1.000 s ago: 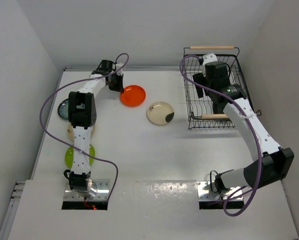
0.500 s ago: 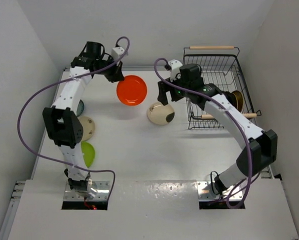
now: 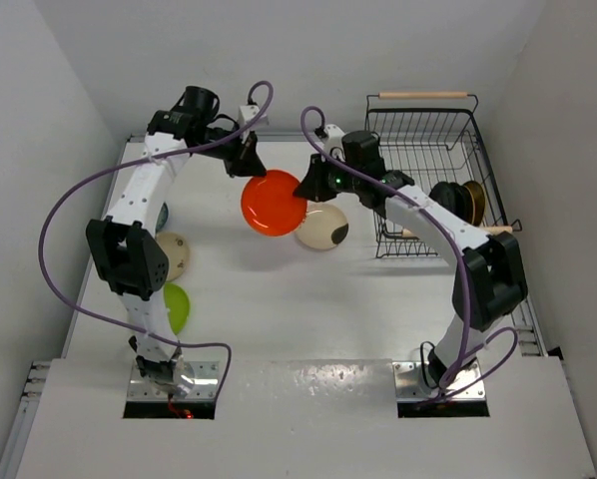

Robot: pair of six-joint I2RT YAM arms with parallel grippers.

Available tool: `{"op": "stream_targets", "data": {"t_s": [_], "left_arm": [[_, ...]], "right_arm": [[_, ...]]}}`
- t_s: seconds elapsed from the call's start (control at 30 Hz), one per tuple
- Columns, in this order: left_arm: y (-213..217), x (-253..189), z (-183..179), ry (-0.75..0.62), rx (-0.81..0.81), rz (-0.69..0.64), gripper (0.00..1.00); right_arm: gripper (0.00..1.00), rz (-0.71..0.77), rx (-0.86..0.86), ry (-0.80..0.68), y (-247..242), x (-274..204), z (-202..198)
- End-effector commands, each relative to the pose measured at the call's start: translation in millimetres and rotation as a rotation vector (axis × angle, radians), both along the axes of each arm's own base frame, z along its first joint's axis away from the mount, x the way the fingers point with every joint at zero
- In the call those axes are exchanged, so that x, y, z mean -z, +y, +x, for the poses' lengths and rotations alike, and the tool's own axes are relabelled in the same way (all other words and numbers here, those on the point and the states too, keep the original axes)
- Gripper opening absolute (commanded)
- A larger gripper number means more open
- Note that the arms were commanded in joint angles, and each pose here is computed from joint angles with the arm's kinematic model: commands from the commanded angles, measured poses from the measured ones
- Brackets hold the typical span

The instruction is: Load the plates into the dish rack

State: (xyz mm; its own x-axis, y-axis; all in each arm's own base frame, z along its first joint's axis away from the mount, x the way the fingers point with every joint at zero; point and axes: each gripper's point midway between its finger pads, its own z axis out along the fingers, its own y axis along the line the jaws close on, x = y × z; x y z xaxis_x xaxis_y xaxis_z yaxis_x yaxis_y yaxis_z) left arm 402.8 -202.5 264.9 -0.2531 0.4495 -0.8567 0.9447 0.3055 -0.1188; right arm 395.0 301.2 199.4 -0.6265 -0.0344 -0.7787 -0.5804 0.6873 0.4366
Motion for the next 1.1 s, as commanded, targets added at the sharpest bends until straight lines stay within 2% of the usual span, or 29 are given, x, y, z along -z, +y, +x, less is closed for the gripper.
{"op": "stream_targets", "data": {"t_s": [0.0,0.03,0.07,0.1,0.13,0.17,0.2,0.23,0.27,0.33,0.37,0.43,0.47,0.53,0.57,0.6,0.67,0.8,1.07], "left_arm": [[-4,-21,1,-0.028,0.001,-0.046,0.08],[-1,-19,6,-0.012,-0.046,-0.029,0.24],[9,-7,18,-0.012,-0.112,0.033,0.64],[15,-5,26,-0.018,-0.154,0.067,0.78],[21,3,34,0.004,-0.212,0.102,0.88],[41,5,47,-0.022,-0.31,0.179,1.0],[49,4,57,-0.044,-0.36,0.208,1.0],[69,5,66,-0.036,-0.451,0.235,1.0],[94,4,77,-0.061,-0.568,0.303,1.0],[131,1,92,-0.078,-0.733,0.344,1.0],[154,0,97,-0.095,-0.83,0.397,1.0],[177,10,100,-0.077,-0.914,0.432,1.0],[195,12,102,-0.065,-0.976,0.431,1.0],[214,18,99,-0.043,-1.038,0.447,1.0],[228,22,97,-0.021,-1.082,0.448,1.0],[235,24,98,-0.023,-1.1,0.453,1.0],[248,36,94,0.007,-1.13,0.467,1.0],[277,51,86,0.049,-1.183,0.484,1.0],[319,69,67,0.101,-1.261,0.525,1.0]], "right_arm": [[0.0,0.105,0.026,-0.077,4,-36,6],[0.0,0.105,0.037,-0.085,-1,-38,6],[0.0,0.104,0.052,-0.109,-8,-46,7],[0.0,0.087,0.098,-0.149,-18,-56,12],[0.0,0.054,0.132,-0.14,-30,-59,13],[0.0,-0.028,0.227,-0.227,-54,-74,25],[0.0,-0.097,0.264,-0.219,-69,-70,24],[0.0,-0.155,0.353,-0.255,-89,-91,32],[0.0,-0.308,0.476,-0.323,-128,-101,38],[0.0,-0.373,0.576,-0.385,-161,-134,45],[0.0,-0.487,0.619,-0.402,-186,-136,42],[0.0,-0.579,0.753,-0.428,-230,-155,44],[0.0,-0.709,0.772,-0.439,-250,-155,41],[0.0,-0.827,0.854,-0.415,-282,-148,42],[0.0,-0.933,0.856,-0.39,-299,-137,40],[0.0,-0.978,0.855,-0.367,-306,-125,42],[0.0,-1.048,0.86,-0.295,-325,-96,38],[0.0,-1.083,0.84,-0.202,-336,-39,35],[0.0,-1.176,0.863,-0.139,-351,8,35]]}}
